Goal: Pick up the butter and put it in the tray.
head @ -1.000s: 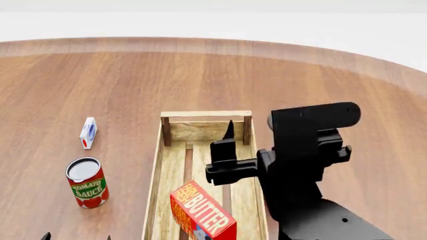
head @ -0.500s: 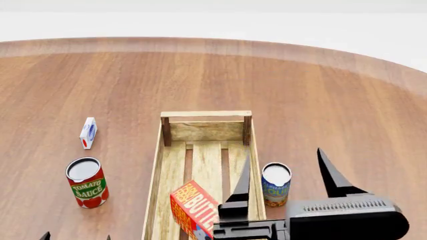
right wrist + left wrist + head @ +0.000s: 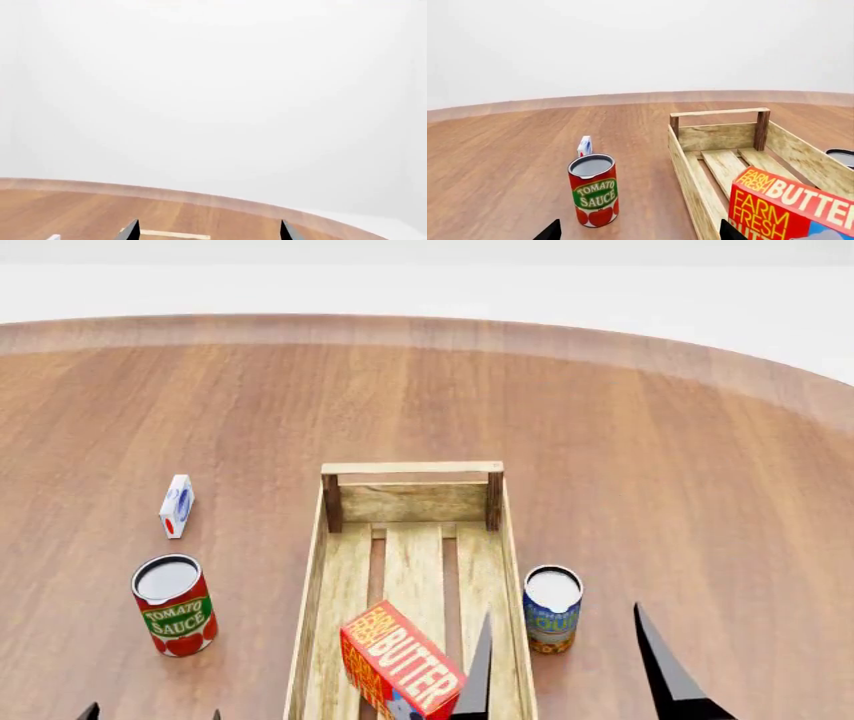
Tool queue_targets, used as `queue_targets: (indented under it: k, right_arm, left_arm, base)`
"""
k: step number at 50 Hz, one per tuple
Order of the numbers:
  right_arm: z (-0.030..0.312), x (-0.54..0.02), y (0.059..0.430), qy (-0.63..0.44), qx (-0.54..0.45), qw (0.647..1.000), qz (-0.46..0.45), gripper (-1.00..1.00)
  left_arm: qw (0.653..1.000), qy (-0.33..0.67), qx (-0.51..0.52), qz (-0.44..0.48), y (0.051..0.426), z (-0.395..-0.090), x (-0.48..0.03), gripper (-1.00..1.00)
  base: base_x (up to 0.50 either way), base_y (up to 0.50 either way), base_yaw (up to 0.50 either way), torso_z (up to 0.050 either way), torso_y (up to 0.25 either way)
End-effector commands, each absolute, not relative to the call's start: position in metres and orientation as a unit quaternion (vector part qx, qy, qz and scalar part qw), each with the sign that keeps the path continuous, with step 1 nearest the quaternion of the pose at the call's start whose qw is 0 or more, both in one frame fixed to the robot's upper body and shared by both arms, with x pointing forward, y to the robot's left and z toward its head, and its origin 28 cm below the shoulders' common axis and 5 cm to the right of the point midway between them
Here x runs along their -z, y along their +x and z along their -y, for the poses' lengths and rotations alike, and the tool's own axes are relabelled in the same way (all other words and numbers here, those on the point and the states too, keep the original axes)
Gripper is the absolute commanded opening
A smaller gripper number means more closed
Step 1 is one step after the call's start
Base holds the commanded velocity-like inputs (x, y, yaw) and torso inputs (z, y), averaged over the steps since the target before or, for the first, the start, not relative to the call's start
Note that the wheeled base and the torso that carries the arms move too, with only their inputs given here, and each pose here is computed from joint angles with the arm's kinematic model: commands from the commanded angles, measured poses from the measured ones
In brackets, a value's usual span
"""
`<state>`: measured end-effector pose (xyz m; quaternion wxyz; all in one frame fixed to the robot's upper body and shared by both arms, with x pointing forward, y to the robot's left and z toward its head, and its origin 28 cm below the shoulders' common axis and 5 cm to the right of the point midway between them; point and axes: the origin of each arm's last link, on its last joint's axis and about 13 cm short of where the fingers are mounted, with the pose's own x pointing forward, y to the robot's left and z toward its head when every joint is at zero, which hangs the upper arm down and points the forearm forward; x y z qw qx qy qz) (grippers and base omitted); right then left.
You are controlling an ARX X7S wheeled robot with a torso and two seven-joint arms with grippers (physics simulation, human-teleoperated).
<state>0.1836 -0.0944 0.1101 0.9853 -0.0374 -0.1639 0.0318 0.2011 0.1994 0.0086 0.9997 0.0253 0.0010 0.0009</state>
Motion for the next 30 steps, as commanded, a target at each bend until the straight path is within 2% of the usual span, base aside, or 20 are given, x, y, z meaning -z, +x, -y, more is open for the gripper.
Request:
queue_targets:
  k: [1, 13, 30]
  right_arm:
    - [0.093, -0.108, 0.178, -0.034, -0.034, 0.984, 0.172, 1.00]
    - [0.090, -0.120, 0.162, -0.039, -0.050, 0.977, 0.204, 1.00]
    - [0.089, -0.143, 0.152, -0.048, -0.058, 0.968, 0.237, 1.00]
  left_arm:
    - [1.000, 0.021, -0.002, 0.008, 0.199, -0.200, -0.011, 1.00]
    - [0.995, 0.014, -0.005, 0.098, 0.174, -0.200, -0.051, 1.00]
    - [0.988, 0.014, -0.010, 0.155, 0.154, -0.205, -0.101, 1.00]
  base:
    - [0.00, 0.00, 0.00, 0.000, 0.000]
    - [0.00, 0.00, 0.00, 0.000, 0.000]
    - [0.00, 0.00, 0.00, 0.000, 0.000]
